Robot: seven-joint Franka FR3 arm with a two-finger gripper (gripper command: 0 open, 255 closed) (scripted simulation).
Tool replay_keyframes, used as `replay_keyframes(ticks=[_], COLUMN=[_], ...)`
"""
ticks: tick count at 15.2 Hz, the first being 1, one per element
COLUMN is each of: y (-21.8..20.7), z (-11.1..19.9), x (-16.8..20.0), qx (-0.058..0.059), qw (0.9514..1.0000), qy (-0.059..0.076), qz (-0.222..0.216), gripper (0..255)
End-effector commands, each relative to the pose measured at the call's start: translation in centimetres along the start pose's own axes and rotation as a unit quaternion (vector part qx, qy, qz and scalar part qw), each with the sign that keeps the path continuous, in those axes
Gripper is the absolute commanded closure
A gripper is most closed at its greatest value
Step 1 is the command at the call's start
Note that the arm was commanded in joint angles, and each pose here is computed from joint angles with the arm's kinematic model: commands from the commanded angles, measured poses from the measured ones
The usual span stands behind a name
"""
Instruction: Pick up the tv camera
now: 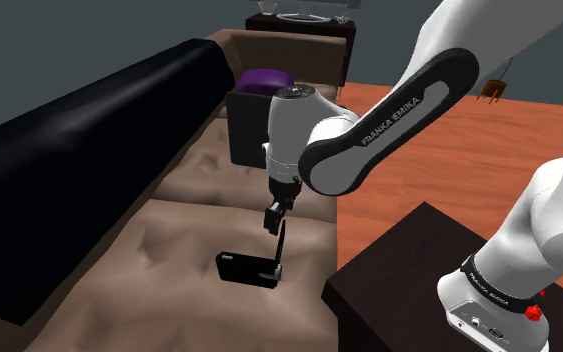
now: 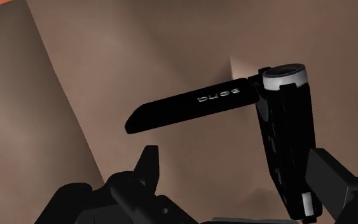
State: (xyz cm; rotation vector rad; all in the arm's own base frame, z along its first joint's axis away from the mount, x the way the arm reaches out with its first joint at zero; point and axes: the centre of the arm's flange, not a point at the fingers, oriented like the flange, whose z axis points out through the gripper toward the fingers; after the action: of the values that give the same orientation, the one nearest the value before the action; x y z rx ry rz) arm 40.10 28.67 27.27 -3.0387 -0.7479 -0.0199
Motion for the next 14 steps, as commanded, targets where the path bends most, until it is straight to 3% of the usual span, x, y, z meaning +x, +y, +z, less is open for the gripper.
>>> replay_keyframes(ticks=[1, 8, 14], y=[-1.5, -7.3, -7.4], z=[2.1, 8.9, 11.7], x=[0.6, 2.5, 2.5], qx=[0.004, 0.015, 0.015], qw=[0.9999, 0.9972, 0.9971], qy=[-0.003, -0.014, -0.014], qz=[-0.016, -0.071, -0.073], gripper=[0, 0, 0])
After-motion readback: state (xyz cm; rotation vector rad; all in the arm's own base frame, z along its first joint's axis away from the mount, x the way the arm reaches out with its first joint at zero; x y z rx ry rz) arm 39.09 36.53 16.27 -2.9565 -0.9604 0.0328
